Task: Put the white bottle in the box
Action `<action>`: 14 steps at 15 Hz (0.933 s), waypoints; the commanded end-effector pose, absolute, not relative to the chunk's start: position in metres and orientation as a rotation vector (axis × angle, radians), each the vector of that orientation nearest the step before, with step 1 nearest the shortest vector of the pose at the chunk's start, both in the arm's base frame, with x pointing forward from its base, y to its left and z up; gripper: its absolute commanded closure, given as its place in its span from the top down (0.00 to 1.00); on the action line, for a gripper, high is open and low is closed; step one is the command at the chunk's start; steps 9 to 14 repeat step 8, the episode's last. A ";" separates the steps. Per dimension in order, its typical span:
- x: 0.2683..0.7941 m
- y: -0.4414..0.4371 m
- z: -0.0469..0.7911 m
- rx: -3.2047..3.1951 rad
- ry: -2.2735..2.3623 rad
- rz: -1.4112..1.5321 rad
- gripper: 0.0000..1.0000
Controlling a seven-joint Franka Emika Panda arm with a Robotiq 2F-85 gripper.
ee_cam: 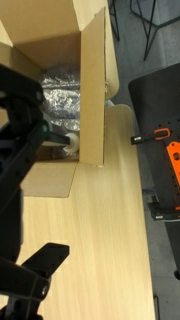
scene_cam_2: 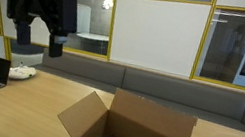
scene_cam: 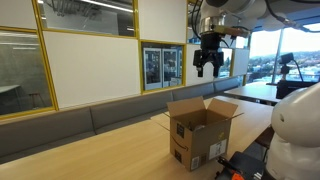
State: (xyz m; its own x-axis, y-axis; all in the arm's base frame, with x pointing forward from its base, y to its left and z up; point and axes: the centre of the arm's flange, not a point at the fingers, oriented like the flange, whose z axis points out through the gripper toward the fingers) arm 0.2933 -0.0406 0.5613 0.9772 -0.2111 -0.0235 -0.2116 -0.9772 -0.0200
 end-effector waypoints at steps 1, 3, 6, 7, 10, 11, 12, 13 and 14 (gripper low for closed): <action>0.276 -0.037 0.555 -3.005 0.127 -0.040 1.00; 0.284 -0.039 0.556 -3.039 0.188 0.014 1.00; 0.280 -0.038 0.551 -3.020 0.148 0.012 1.00; 0.280 -0.038 0.551 -3.020 0.145 0.010 1.00; 0.280 -0.038 0.551 -3.020 0.143 0.008 1.00; 0.280 -0.038 0.551 -3.020 0.143 0.008 1.00; 0.280 -0.038 0.551 -3.020 0.143 0.008 1.00; 0.280 -0.038 0.551 -3.020 0.143 0.008 1.00; 0.280 -0.038 0.551 -3.020 0.143 0.008 1.00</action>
